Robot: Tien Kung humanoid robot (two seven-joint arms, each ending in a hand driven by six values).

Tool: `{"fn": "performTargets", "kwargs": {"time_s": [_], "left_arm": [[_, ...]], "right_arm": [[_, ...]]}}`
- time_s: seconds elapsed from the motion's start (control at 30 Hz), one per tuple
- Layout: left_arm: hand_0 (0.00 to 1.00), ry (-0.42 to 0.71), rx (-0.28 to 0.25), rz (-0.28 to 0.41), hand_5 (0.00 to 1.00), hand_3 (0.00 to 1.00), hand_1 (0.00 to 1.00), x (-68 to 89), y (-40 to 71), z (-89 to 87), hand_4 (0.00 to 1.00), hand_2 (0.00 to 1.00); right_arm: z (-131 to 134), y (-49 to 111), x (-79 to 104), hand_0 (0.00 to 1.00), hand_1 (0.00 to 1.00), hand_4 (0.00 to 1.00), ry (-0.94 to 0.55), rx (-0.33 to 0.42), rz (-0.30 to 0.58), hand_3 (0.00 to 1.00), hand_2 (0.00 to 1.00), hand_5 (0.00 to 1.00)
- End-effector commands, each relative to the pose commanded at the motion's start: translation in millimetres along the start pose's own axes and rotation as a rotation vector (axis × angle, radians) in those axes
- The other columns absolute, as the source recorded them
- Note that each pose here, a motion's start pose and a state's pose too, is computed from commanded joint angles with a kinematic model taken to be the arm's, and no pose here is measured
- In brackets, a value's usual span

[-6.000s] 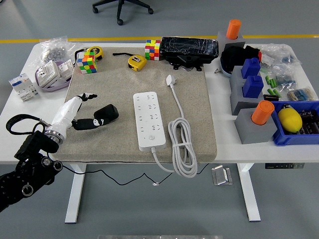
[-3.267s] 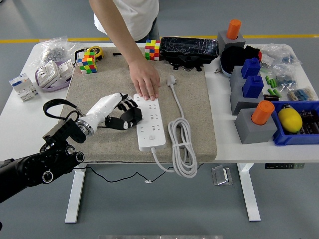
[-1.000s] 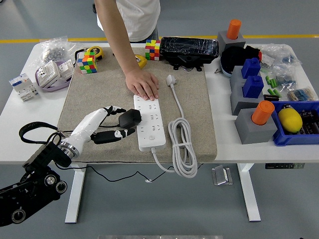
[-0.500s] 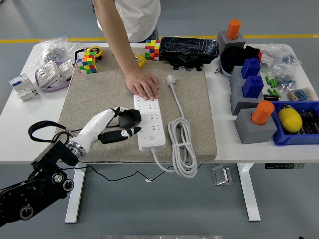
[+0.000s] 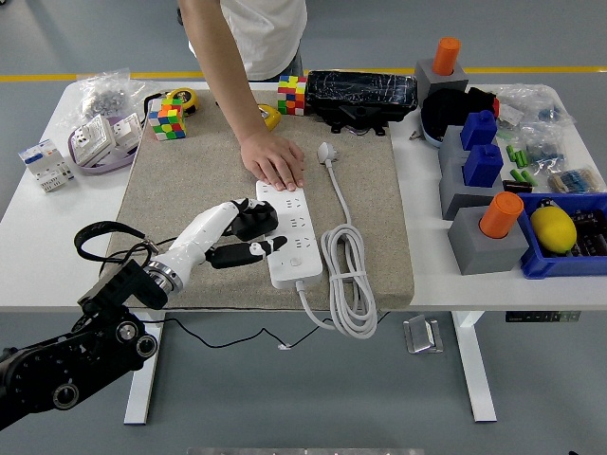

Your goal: Put the plug near the board,insert it into the board,press the button,pull the plug out

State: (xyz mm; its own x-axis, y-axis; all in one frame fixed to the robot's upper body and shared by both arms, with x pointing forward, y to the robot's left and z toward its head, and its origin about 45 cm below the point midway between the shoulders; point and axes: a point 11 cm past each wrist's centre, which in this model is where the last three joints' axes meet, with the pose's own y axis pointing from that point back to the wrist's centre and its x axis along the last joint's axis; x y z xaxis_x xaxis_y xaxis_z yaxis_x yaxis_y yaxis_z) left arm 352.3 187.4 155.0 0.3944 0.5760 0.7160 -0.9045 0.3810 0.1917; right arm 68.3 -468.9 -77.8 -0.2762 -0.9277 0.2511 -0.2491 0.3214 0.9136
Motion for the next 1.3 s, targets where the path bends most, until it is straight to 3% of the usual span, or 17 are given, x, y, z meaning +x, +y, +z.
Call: {"fn": "performTargets", "kwargs": {"time_s": [0.53,0.87,0.9,1.07,1.1,1.27,1.3], "left_arm": [[0.791,-0.023,-0.065,-0.032,0.659,0.753,0.805,-5.0,-12.6,25.6,0.837,0.792],[0.777,0.011,-0.101,-0.027,0.652,0.751,0.783,3.6,-8.0,41.4,0.829,0.781],[0.369,0.017,-0.1,-0.033,0.527,0.702,0.494,4.1,-7.2,43.4,0.817,0.571],[0.369,0.03,-0.067,-0.101,0.527,0.702,0.494,3.4,-1.2,53.9,0.817,0.571],[0.182,0.022,-0.057,-0.117,0.266,0.679,0.178,2.6,0.2,55.3,0.787,0.28],[0.182,-0.055,0.019,-0.208,0.266,0.679,0.178,-3.7,4.8,54.5,0.787,0.28],[0.092,-0.07,0.035,-0.226,0.002,0.869,0.081,-5.5,5.5,53.2,0.589,0.155]], "right_arm": [[-0.1,0.1,0.1,0.607,0.665,0.984,0.004,-0.001,-0.002,0.566,0.637,0.588],[-0.1,0.3,0.3,0.607,0.665,0.984,0.003,0.0,-0.002,0.567,0.637,0.588],[0.0,0.3,0.3,0.607,0.664,0.984,0.004,0.0,-0.002,0.567,0.636,0.588],[-0.4,0.2,-0.3,0.607,0.664,0.984,0.006,0.0,-0.004,0.567,0.636,0.588],[-0.7,0.2,-0.3,0.607,0.665,0.984,0.007,0.001,-0.004,0.567,0.637,0.588],[-2.4,0.2,0.4,0.607,0.665,0.984,0.012,0.003,-0.003,0.567,0.637,0.588],[-2.7,0.2,0.5,0.607,0.664,0.984,0.012,0.003,-0.003,0.567,0.635,0.588]]}}
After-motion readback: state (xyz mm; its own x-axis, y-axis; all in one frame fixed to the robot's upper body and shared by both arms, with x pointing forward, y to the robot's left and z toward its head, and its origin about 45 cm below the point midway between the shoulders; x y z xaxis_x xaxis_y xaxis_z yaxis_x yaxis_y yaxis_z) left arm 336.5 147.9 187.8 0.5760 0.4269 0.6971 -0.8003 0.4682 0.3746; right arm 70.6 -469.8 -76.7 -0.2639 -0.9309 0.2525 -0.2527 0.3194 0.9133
